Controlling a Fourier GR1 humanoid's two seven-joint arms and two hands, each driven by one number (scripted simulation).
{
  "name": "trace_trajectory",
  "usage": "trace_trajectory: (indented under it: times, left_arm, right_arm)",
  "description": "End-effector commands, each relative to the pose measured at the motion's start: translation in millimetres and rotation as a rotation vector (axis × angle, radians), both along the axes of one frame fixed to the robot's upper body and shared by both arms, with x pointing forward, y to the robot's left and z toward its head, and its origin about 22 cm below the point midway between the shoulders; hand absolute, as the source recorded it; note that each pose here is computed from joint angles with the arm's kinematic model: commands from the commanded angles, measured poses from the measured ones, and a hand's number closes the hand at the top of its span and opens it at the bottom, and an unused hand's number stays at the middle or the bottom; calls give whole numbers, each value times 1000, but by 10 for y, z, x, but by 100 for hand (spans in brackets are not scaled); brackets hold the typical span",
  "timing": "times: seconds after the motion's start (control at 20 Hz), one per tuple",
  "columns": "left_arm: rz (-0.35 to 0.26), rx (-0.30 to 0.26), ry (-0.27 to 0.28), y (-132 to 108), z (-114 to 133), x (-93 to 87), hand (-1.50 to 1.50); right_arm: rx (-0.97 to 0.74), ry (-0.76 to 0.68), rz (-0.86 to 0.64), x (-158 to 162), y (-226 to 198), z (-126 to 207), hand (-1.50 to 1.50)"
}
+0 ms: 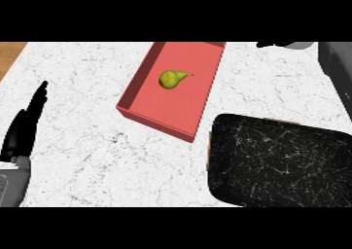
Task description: Pick the pear from the tray and place it in the cardboard box
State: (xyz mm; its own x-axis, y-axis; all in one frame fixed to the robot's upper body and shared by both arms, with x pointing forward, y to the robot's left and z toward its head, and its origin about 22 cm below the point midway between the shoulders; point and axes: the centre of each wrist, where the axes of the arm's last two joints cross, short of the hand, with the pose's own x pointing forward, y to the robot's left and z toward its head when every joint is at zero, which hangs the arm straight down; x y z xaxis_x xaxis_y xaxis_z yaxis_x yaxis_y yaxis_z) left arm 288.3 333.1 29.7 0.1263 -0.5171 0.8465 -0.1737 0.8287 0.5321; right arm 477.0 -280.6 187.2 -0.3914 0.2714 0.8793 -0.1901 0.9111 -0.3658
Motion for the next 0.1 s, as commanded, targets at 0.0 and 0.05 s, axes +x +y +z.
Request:
trace_trajectory:
  times: [0.0,0.05]
  left_arm:
    - [-10,14,-6,35,88,48,0]
    - [-15,-4,11,31,-38,-72,0]
  right_arm:
    - [-79,22,21,-86,-401,98,-150]
    - [-84,18,31,-117,-508,105,-150]
